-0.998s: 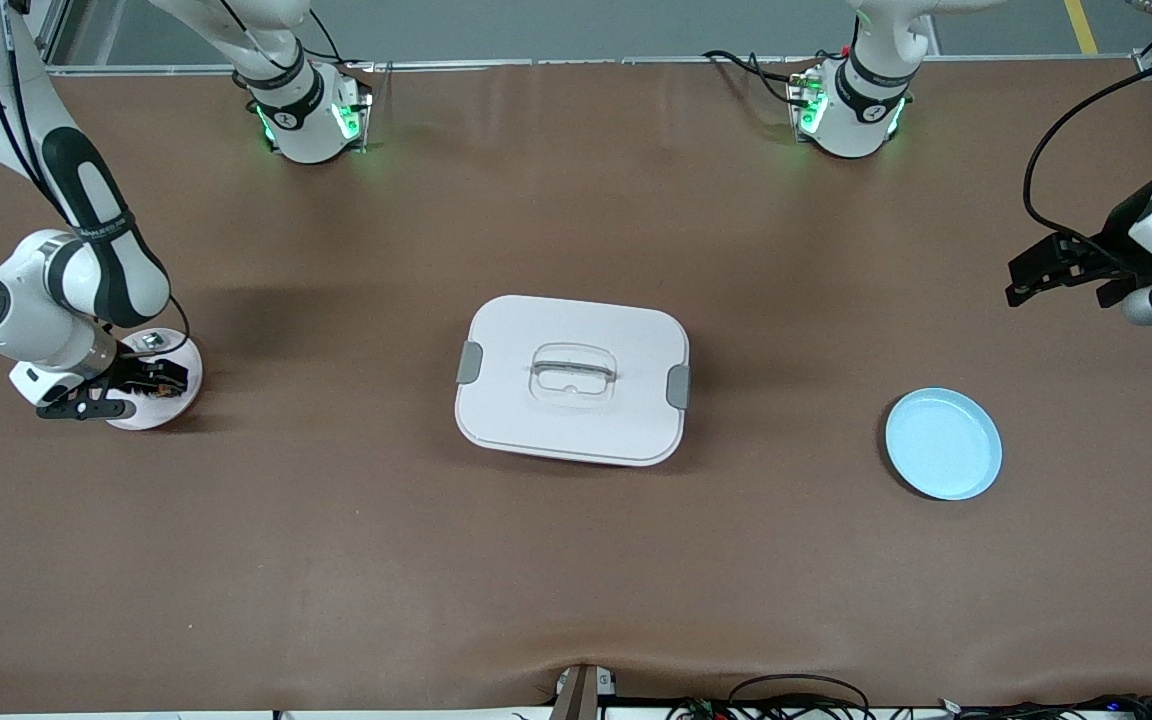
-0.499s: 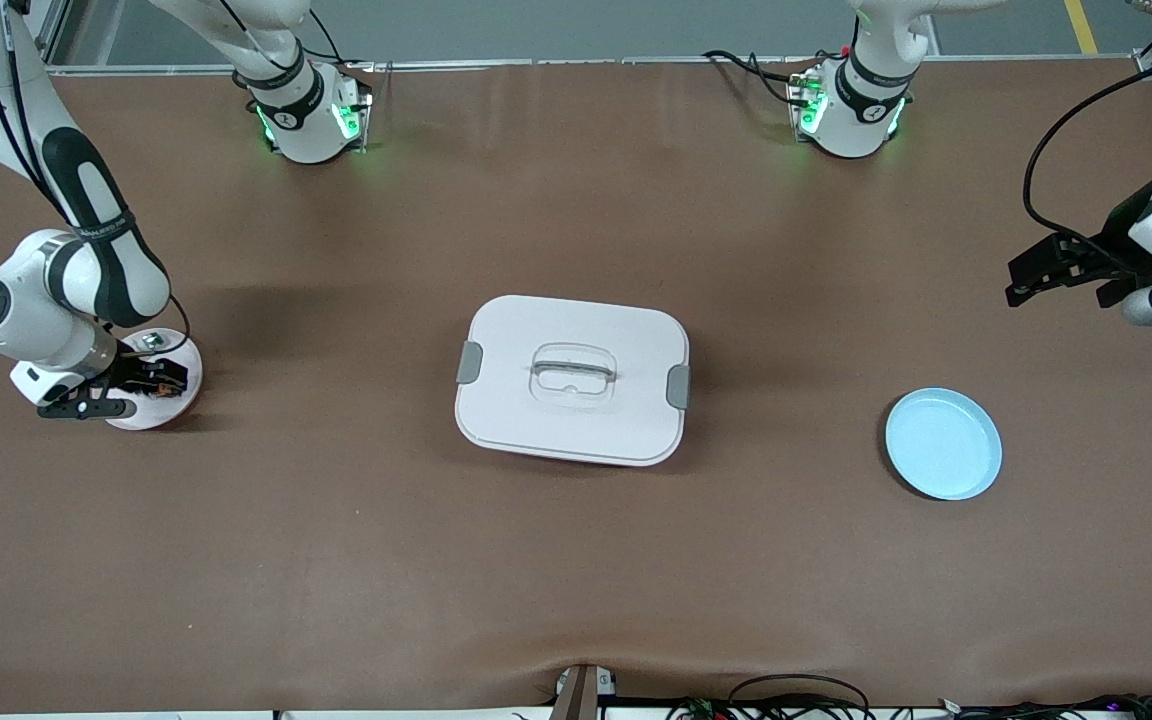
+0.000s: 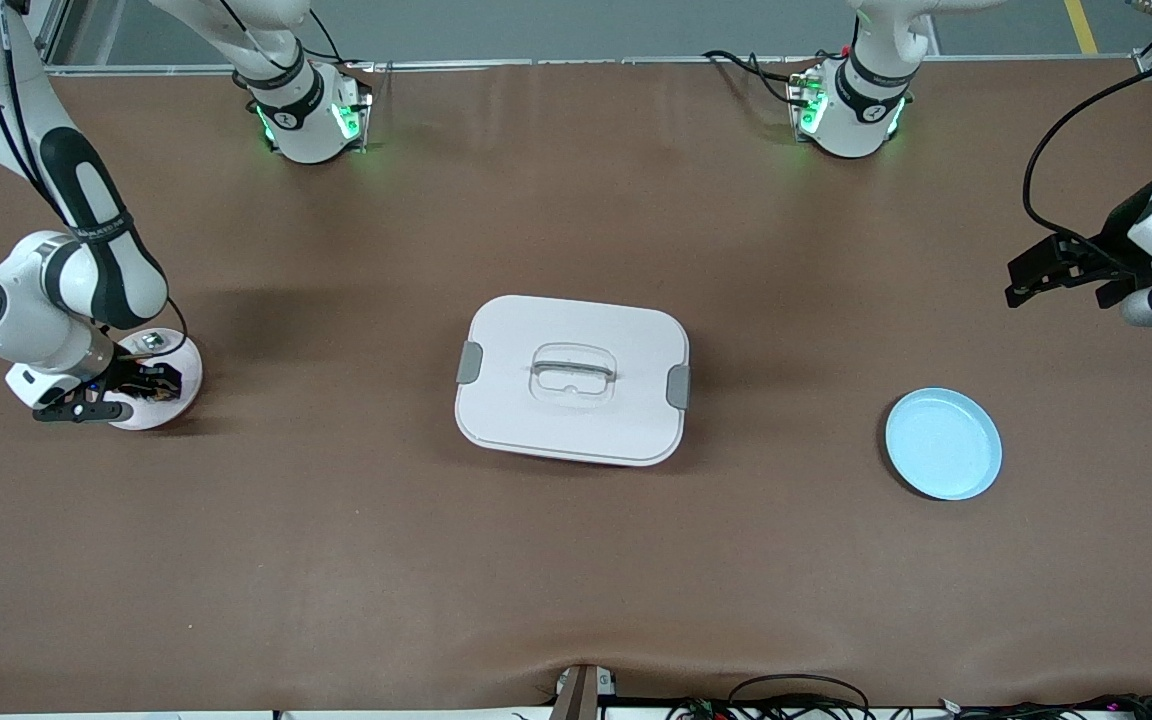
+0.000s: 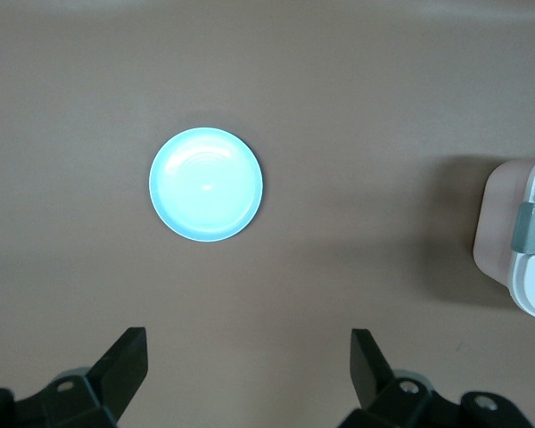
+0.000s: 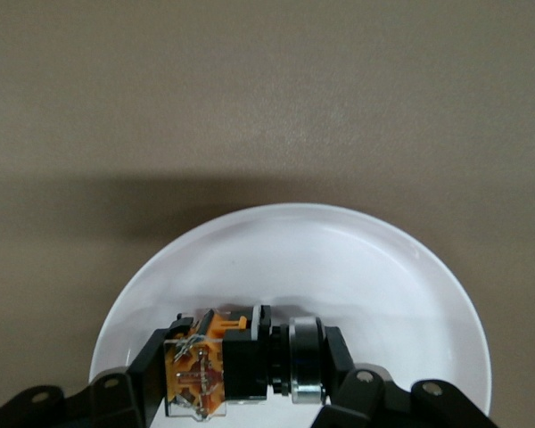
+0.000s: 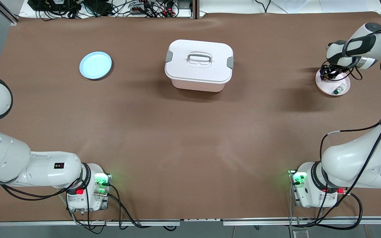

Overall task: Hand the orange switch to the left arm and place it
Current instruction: 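Lift the switch with the right gripper while the left gripper approaches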

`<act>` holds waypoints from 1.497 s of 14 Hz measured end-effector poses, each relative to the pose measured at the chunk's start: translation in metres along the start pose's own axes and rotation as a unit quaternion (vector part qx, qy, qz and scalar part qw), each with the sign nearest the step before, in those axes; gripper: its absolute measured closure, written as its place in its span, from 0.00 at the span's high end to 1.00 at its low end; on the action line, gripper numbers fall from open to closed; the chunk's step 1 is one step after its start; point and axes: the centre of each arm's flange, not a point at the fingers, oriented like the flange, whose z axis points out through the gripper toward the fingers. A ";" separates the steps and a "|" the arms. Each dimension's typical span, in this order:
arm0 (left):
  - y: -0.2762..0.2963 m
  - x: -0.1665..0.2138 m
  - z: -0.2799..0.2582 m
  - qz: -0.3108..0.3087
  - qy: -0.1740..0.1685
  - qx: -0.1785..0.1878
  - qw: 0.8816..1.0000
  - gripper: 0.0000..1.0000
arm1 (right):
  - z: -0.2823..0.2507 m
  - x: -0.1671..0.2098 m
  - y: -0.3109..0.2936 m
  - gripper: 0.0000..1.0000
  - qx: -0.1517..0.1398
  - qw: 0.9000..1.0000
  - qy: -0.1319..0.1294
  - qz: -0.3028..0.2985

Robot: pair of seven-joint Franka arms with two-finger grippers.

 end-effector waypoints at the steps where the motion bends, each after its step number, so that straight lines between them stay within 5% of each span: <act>1: 0.000 0.000 0.000 0.000 0.000 0.000 1.000 1.00 | -0.008 0.006 0.002 0.72 0.004 1.000 -0.010 -0.001; 5: 0.000 0.000 0.000 0.000 0.000 0.000 1.000 1.00 | -0.067 0.040 0.001 0.72 0.020 0.999 -0.047 -0.002; 11: 0.008 0.001 -0.016 0.003 0.016 -0.016 1.000 1.00 | -0.168 0.069 -0.061 0.72 0.041 0.992 -0.092 0.077; 15: 0.041 -0.001 -0.034 0.007 0.024 -0.124 0.992 1.00 | -0.213 0.078 -0.106 0.72 0.078 0.980 -0.114 0.143; 21: 0.071 0.008 -0.025 -0.027 -0.012 -0.280 0.960 1.00 | -0.269 0.092 -0.210 0.72 0.101 0.952 -0.136 0.256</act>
